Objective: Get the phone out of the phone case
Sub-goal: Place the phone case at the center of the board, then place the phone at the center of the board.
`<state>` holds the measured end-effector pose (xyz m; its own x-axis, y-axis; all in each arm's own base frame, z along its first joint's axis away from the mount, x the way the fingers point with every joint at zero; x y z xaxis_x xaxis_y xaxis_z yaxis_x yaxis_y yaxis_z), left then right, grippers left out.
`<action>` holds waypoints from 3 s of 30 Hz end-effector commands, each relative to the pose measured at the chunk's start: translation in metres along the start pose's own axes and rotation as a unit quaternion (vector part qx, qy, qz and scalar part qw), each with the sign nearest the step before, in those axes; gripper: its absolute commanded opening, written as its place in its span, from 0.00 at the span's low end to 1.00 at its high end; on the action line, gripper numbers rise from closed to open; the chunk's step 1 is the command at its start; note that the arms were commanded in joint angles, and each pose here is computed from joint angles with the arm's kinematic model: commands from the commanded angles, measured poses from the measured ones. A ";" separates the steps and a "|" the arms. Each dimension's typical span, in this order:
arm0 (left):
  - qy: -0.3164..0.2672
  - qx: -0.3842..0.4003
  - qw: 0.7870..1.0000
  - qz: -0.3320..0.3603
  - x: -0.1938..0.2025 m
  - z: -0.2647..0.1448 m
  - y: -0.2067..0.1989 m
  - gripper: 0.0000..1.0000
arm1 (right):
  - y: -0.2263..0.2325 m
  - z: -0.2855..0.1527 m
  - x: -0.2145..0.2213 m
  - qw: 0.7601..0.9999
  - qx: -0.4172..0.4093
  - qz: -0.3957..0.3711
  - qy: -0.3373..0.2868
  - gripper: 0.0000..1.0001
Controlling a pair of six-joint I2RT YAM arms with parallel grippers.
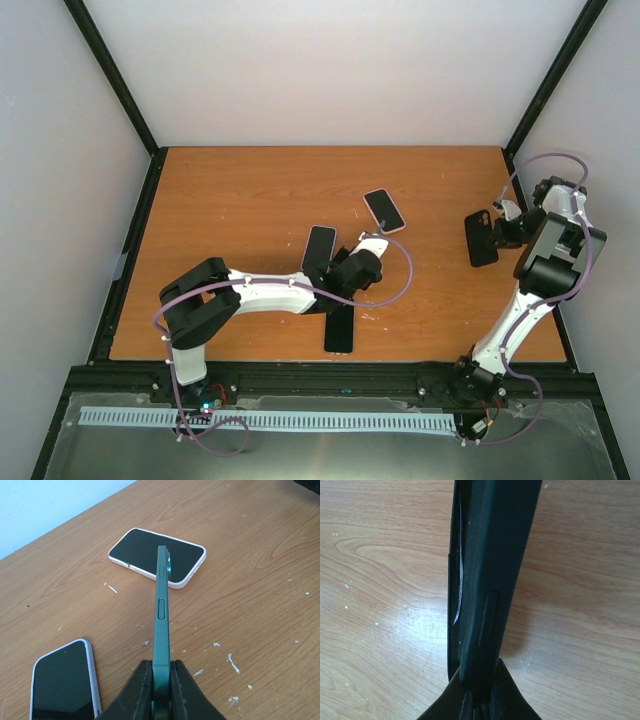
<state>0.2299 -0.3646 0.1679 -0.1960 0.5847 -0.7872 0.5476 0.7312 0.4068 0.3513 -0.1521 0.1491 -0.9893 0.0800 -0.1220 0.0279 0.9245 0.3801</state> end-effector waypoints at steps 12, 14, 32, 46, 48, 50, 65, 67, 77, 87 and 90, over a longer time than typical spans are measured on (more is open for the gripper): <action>-0.033 -0.028 0.999 -0.032 -0.028 -0.002 0.005 0.00 | 0.001 -0.026 0.001 0.997 0.045 0.032 -0.051 0.60; -0.036 -0.030 0.998 -0.037 -0.028 -0.001 0.004 0.00 | 0.019 -0.041 0.002 0.996 0.008 0.042 -0.076 0.60; -0.061 -0.032 0.996 -0.055 -0.031 0.034 -0.037 0.00 | 0.210 0.040 0.008 0.982 -0.162 0.055 0.076 0.57; -0.042 -0.007 0.998 -0.043 -0.029 0.046 -0.076 0.07 | 0.221 0.089 0.013 0.989 -0.072 0.082 0.097 0.40; -0.039 -0.006 0.998 -0.045 -0.029 0.047 -0.077 0.12 | 0.218 0.089 0.016 0.990 -0.062 0.083 0.094 0.34; -0.035 -0.006 0.998 -0.049 -0.028 0.048 -0.078 0.19 | 0.217 0.090 0.018 0.990 -0.061 0.084 0.091 0.28; 0.017 0.042 0.989 -0.138 0.009 -0.019 -0.033 0.55 | 0.209 0.097 0.023 0.987 -0.128 0.049 0.079 0.03; 0.025 0.046 0.986 -0.158 0.022 -0.031 -0.022 0.65 | 0.211 0.097 0.027 0.985 -0.149 0.040 0.083 0.03; 0.105 0.031 0.948 -0.299 0.084 -0.053 0.036 0.77 | 0.224 0.118 0.024 0.958 -0.258 0.054 0.114 0.03; 0.156 -0.033 0.920 -0.358 0.110 -0.050 0.057 0.97 | 0.233 0.152 0.021 0.945 -0.277 0.068 0.161 0.03; 0.174 -0.044 0.917 -0.355 0.112 -0.049 0.058 0.97 | 0.234 0.161 0.019 0.943 -0.276 0.070 0.170 0.04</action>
<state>0.1971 -0.2417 0.1250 -0.7084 0.0538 -0.7038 0.1799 0.9779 -0.1063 0.3545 0.1175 0.0946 -0.9717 -0.0022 0.2363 0.1913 0.5801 0.7918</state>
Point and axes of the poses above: each gripper's point midway between its finger pads, its own z axis out along the fingers, its own y axis along the line the jaws close on, x = y × z, the point moved 9 cm from there along -z, back along the fingers, and after that the axes turned 12 degrees about z, right-handed, at the moved point
